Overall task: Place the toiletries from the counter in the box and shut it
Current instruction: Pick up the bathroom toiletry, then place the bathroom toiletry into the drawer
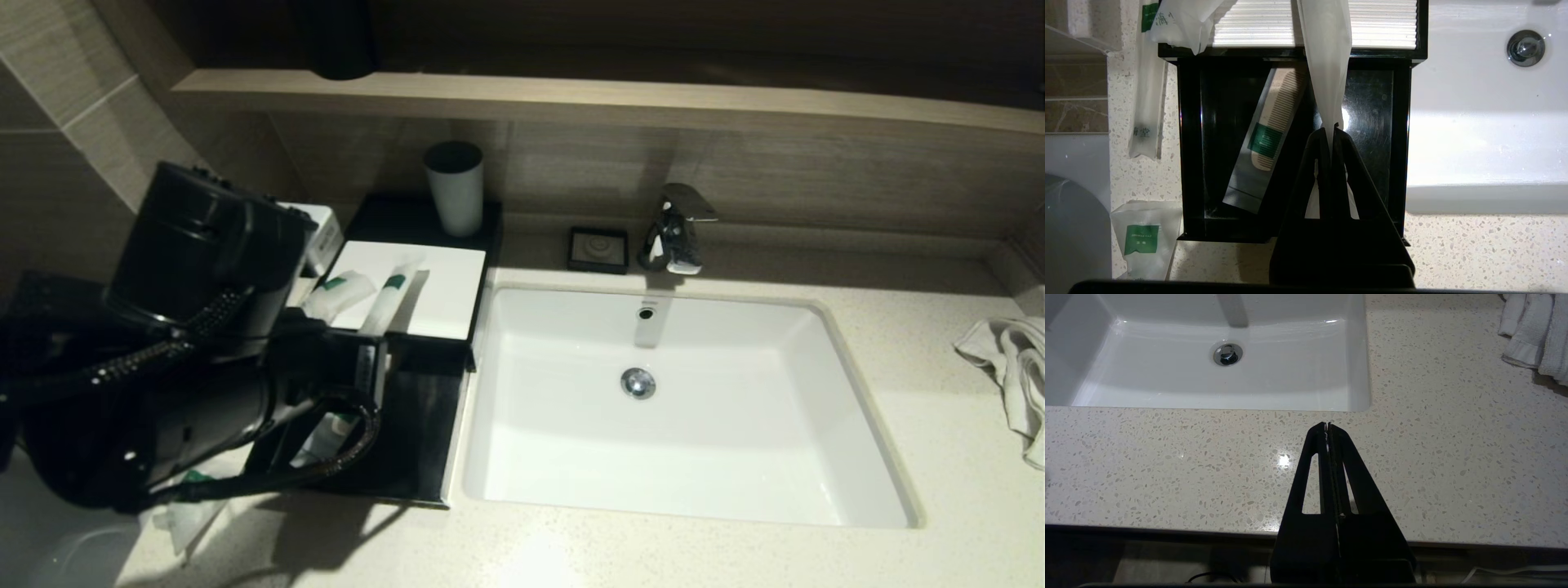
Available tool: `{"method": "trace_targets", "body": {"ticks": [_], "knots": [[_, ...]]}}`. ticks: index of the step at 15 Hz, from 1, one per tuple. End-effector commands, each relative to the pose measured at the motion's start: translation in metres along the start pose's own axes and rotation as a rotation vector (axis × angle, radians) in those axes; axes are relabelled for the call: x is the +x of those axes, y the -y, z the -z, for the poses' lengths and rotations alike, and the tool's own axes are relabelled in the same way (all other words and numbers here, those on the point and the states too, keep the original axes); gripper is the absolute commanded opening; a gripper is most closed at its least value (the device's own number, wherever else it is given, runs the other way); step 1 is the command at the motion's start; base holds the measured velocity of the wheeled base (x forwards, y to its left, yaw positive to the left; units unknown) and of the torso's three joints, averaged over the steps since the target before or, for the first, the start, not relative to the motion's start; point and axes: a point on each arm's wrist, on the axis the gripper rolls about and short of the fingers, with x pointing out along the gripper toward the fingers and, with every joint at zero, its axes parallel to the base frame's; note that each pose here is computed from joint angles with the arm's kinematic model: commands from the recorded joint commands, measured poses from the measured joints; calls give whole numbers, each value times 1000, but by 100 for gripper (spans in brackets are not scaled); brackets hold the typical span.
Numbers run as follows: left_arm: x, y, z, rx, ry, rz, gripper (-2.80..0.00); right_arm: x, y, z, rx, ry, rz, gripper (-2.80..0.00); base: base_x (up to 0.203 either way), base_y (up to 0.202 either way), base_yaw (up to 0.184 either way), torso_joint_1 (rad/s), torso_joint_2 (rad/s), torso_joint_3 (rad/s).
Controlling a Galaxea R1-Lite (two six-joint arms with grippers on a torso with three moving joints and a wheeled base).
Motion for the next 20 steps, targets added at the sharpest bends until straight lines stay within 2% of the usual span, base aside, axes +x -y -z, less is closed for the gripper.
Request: {"method": "trace_targets", "body": {"ticks": [1, 4, 10, 16, 20], "knots": [[-12, -7, -3, -17, 31, 6, -280, 0, 0, 0, 0, -1, 0, -280, 0, 0, 0, 0, 0, 0], [-26, -16, 0, 0, 46, 13, -280, 0, 0, 0, 0, -1, 0, -280, 0, 0, 0, 0, 0, 0], [-43, -37, 36, 34, -11, 33, -280, 0, 0, 0, 0, -1, 0, -280, 0, 0, 0, 0, 0, 0], [-67, -58, 57, 40, -29, 33, -280, 0, 0, 0, 0, -1, 2, -280, 0, 0, 0, 0, 0, 0], [-69, -65, 77, 54, -65, 34, -280, 0, 0, 0, 0, -1, 0, -280, 0, 0, 0, 0, 0, 0]]}}
